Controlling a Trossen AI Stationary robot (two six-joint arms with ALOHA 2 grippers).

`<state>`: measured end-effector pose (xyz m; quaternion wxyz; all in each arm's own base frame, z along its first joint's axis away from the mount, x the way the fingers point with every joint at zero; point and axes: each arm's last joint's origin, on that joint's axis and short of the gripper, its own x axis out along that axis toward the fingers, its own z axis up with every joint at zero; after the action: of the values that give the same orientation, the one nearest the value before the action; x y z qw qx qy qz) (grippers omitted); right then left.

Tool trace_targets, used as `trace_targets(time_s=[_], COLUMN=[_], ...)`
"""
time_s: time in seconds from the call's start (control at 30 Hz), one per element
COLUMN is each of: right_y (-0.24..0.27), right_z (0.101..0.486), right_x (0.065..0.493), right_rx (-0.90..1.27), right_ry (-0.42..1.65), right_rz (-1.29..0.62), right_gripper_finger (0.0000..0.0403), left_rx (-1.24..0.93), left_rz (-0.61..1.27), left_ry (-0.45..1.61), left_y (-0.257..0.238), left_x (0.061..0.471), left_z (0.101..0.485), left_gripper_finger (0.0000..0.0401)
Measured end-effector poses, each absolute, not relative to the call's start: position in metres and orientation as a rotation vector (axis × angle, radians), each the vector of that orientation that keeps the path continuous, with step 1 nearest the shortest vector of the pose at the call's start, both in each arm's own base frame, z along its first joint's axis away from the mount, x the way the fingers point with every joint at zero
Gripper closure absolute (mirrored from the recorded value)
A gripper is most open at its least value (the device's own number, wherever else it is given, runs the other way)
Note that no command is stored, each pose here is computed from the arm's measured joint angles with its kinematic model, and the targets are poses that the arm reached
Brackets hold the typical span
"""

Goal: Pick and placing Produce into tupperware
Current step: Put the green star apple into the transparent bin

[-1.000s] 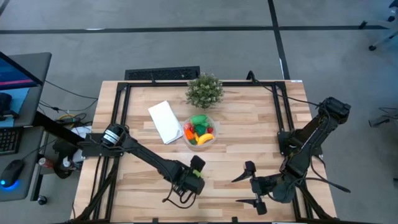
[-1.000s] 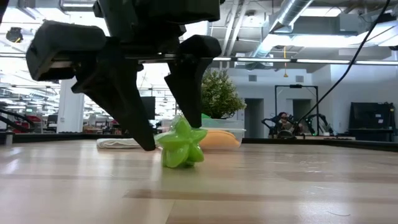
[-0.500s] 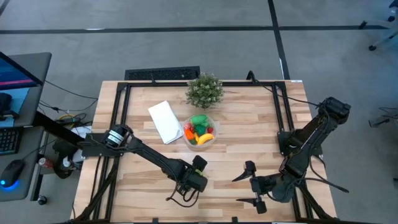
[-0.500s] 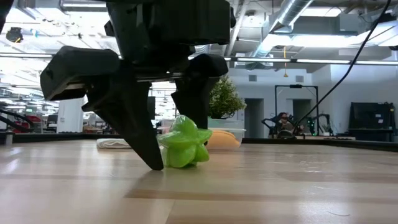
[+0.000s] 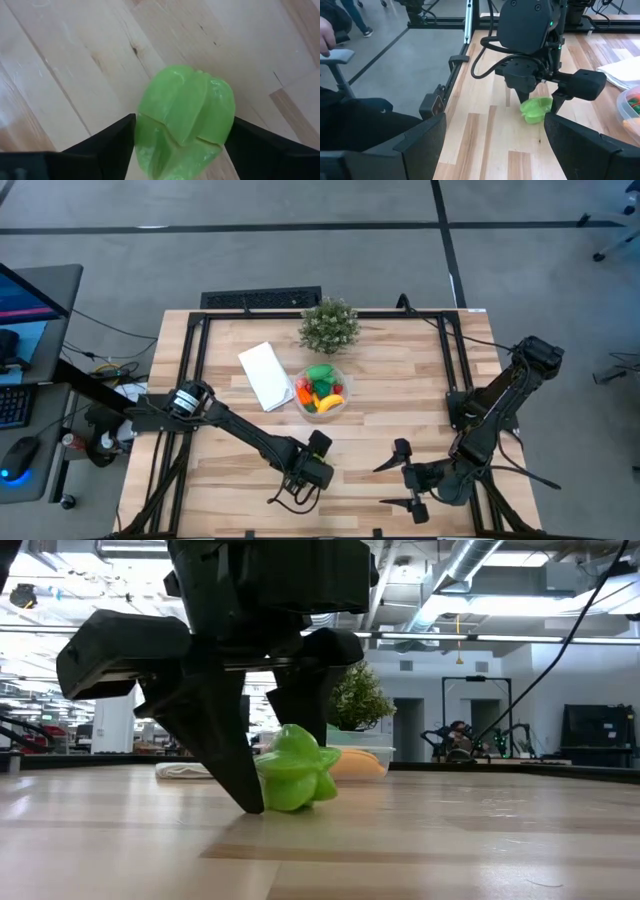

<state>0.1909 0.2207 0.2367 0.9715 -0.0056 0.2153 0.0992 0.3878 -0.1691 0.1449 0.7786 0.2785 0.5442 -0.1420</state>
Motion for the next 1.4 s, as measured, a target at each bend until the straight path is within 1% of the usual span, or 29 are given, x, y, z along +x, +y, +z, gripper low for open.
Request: trace_targets(time_s=[0.2, 0.93, 1.07, 1.23, 1.4], right_y=[0.221, 0.221, 0.221, 0.221, 0.221], right_z=[0.237, 0.237, 0.237, 0.237, 0.237], right_x=[0.191, 0.191, 0.191, 0.191, 0.191], right_rx=[-0.012, -0.012, -0.011, -0.011, -0.009], right_ry=[0.435, 0.435, 0.434, 0.434, 0.435], right_rz=[0.200, 0.200, 0.200, 0.200, 0.200], right_gripper_finger=[0.0075, 0.0075, 0.0075, 0.0075, 0.0075], left_rx=[0.602, 0.606, 0.615, 0.626, 0.604], left_rz=[-0.308, -0.282, -0.246, -0.174, -0.196], left_ry=[1.178, 1.181, 1.233, 1.262, 1.243], left_y=[-0.169, -0.169, -0.169, -0.171, -0.173], left_x=[0.388, 0.388, 0.388, 0.391, 0.395], left_z=[0.145, 0.145, 0.154, 0.181, 0.195], left_gripper_finger=[0.0145, 0.0147, 0.0147, 0.0147, 0.0147])
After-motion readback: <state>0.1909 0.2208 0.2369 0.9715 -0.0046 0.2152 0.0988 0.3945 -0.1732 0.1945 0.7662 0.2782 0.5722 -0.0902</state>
